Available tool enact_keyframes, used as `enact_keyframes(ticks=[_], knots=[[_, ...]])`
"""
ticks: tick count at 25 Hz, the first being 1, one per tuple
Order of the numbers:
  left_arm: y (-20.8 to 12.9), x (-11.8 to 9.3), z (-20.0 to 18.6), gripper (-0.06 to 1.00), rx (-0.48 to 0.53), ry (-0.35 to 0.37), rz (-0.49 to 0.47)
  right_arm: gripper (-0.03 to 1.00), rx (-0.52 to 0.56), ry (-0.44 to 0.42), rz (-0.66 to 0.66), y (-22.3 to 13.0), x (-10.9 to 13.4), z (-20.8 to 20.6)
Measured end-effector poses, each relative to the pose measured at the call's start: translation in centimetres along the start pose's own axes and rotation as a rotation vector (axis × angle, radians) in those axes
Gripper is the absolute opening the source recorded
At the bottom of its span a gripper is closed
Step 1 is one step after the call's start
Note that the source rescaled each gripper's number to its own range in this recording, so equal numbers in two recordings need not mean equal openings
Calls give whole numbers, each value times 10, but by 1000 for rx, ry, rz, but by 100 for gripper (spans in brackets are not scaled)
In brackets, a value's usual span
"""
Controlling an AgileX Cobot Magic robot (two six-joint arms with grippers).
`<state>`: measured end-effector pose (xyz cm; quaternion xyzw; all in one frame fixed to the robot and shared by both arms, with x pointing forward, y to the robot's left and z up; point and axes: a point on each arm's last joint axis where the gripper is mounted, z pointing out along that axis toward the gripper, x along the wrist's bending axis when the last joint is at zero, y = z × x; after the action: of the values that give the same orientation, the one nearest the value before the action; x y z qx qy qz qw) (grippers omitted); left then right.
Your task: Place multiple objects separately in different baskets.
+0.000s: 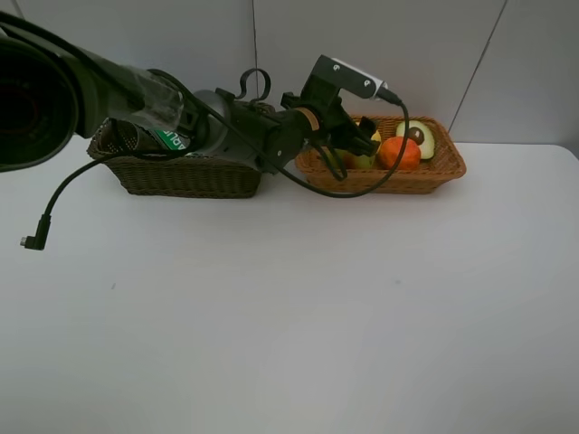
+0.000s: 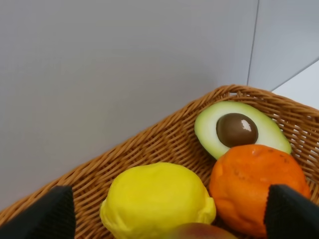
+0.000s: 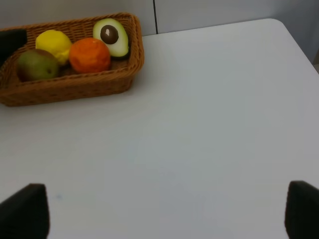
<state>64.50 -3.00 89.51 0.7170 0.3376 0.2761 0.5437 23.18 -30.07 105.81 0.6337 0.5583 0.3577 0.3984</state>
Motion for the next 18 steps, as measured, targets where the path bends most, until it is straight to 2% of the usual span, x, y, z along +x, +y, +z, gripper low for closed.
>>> enact_keyframes(ticks=[5,14,18], knots=[[11,0,-6,100,75,-9,-2,100,0,0,0,0,0,0],[69,0,-45,100,259,-36,-3,100,0,0,0,0,0,0],[98,2,-72,100,348,-49,40,100,0,0,0,0,0,0]])
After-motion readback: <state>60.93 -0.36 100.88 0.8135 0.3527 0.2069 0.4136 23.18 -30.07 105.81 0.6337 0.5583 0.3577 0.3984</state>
